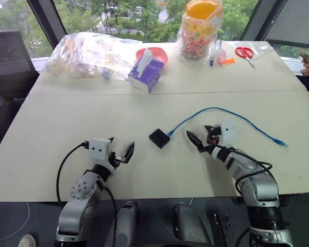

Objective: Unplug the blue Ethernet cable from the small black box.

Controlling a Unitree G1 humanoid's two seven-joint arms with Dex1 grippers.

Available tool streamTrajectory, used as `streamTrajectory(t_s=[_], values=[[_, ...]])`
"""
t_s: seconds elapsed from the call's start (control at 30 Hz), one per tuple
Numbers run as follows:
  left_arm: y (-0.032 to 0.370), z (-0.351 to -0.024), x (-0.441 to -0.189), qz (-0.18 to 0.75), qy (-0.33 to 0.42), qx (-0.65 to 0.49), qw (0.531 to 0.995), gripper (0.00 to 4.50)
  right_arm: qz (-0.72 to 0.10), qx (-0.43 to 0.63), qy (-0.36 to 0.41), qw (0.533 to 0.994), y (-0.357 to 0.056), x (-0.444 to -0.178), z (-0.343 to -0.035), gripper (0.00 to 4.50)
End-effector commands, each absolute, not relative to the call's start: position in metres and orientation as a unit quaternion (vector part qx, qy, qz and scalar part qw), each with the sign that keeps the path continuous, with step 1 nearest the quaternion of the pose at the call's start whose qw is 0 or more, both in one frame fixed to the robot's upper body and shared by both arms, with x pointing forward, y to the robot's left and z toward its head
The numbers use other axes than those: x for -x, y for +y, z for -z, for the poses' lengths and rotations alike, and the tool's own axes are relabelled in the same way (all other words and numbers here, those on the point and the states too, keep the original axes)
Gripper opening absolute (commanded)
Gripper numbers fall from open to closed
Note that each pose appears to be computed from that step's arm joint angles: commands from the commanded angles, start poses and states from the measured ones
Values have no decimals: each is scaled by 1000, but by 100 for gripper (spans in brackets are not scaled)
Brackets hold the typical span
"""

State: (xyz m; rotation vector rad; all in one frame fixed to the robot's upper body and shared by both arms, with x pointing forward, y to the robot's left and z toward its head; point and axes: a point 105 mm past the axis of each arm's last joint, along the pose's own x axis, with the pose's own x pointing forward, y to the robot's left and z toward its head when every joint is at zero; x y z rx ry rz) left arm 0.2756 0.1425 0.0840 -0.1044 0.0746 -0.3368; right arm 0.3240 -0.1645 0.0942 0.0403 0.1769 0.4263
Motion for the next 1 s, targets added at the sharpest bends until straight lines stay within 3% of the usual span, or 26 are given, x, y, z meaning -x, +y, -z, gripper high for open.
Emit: streamTrajectory(t_s=[0.03,0.2,0.4,0.57,0.77,1.0], values=[[135,-100,-270,199,15,79,977,447,-226,-13,58,972,-164,-322,-116,450],[124,-101,-262,251,34,86,963,447,-249,-2,51,967,-163,-320,-130,450],[126,-109,-250,379,95,80,917,447,-347,77,41,934,-154,-334,-180,450],[137,-128,-256,410,101,77,903,447,-451,185,61,871,-141,-338,-212,450],[140,-137,-260,431,106,65,894,447,-541,344,91,762,-127,-351,-205,450],[142,-147,-267,424,89,47,900,447,-616,517,120,581,-93,-375,-180,450]])
